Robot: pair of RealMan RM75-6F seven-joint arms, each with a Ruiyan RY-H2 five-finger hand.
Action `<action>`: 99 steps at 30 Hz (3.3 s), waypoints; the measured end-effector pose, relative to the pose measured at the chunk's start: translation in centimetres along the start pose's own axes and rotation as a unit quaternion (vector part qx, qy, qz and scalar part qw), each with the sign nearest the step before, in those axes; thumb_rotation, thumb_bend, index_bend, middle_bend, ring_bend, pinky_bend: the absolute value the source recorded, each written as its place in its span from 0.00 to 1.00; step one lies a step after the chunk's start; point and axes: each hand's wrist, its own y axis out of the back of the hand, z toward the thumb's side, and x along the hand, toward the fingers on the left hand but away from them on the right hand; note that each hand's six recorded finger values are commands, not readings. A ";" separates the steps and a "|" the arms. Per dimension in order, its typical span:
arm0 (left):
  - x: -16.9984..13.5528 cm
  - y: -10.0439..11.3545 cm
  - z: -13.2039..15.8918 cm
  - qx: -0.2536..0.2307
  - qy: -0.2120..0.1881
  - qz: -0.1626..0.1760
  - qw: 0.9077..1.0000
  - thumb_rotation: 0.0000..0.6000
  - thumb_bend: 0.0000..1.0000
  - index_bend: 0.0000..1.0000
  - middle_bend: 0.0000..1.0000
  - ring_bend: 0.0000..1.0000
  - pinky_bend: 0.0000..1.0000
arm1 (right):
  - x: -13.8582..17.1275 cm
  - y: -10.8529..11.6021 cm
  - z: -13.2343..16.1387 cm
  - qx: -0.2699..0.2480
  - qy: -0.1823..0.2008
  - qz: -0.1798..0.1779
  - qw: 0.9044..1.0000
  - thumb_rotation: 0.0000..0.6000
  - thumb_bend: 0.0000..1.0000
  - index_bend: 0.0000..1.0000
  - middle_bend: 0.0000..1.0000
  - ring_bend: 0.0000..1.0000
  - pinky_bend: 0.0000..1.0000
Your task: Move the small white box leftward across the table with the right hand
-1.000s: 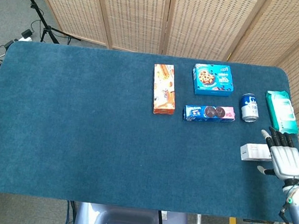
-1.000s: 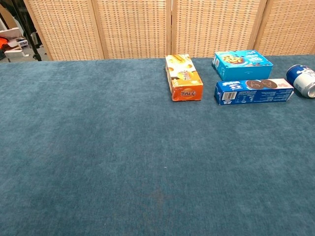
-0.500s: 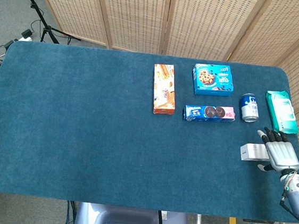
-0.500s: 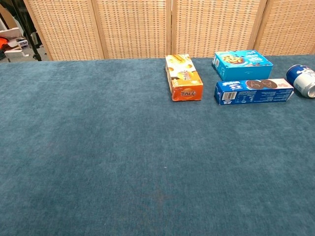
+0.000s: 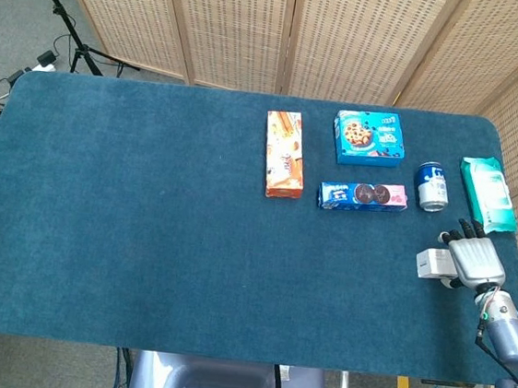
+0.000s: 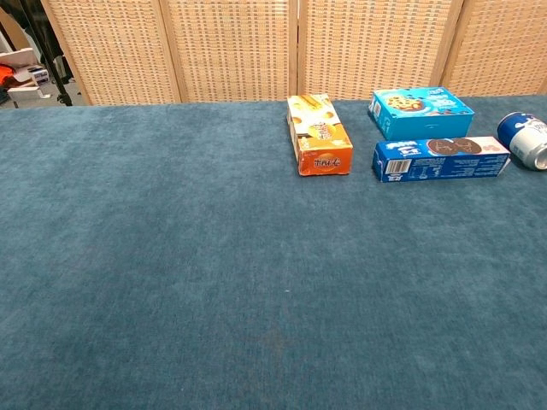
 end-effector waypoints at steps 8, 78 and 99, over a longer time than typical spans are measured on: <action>0.0 -0.2 0.1 0.002 0.001 -0.002 1.000 1.00 0.00 0.00 0.00 0.00 0.00 | -0.5 -0.3 0.6 -0.004 0.005 -0.017 1.000 1.00 0.20 0.46 0.45 0.19 0.15; -0.3 -0.1 0.3 -0.003 -0.011 -0.005 1.000 1.00 0.00 0.00 0.00 0.00 0.00 | 3.7 3.4 7.5 -0.414 0.204 -0.101 0.881 1.00 0.05 0.00 0.00 0.00 0.00; 0.1 -0.2 0.1 -0.001 -0.003 -0.007 1.000 1.00 0.00 0.00 0.00 0.00 0.00 | 2.9 10.5 10.6 0.168 0.171 -0.212 0.947 1.00 0.13 0.00 0.00 0.00 0.00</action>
